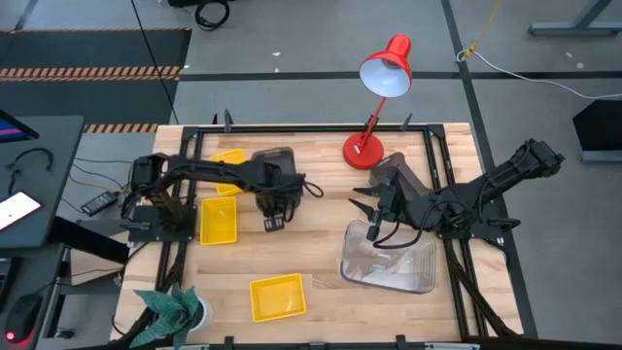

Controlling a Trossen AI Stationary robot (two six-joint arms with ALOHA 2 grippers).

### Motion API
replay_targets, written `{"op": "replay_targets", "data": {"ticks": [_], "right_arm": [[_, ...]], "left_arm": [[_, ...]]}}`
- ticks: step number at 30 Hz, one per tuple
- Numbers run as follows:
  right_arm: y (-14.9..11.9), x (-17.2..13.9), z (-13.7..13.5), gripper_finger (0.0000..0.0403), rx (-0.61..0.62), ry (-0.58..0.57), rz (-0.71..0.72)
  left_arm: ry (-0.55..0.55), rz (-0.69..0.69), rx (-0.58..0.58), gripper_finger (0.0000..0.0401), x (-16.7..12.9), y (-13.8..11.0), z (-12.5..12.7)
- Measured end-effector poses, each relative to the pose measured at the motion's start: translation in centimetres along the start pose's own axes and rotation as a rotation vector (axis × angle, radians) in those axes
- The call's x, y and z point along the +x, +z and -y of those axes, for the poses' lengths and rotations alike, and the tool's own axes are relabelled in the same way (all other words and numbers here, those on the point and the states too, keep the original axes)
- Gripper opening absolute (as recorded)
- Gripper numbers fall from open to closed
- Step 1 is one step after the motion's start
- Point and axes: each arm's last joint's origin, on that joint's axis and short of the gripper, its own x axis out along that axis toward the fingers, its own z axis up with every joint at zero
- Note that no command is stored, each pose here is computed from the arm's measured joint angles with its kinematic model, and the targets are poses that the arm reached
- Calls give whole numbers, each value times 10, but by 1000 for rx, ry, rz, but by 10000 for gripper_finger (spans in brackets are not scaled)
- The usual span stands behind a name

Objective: Stack baskets by color
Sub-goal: Stack the bottom left black bin on the top black bin, then stack the black bin on the stacked black bins

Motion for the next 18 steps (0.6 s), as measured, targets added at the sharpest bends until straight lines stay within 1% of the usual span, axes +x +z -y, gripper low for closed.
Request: {"op": "replay_targets", "data": {"ticks": [4, 8, 10, 13, 16, 18], "right_arm": [[0, -1, -1, 130, 8, 4, 1], [-1, -1, 2, 130, 12, -70, -7], [-1, 2, 6, 130, 16, -93, -37], [1, 6, 18, 130, 61, -132, -135], [-11, 12, 38, 130, 102, -193, -303], [-19, 18, 54, 130, 159, -211, -412]], "left_arm": [[43, 1, 11, 101, -6, 2, 2], [63, 8, 45, 149, -11, 3, 0], [80, 9, 55, 165, -13, 2, -1], [116, 19, 70, 180, -17, 1, -2], [174, 84, 124, 184, -26, 1, 7], [189, 153, 174, 185, -32, 3, 16]]}}
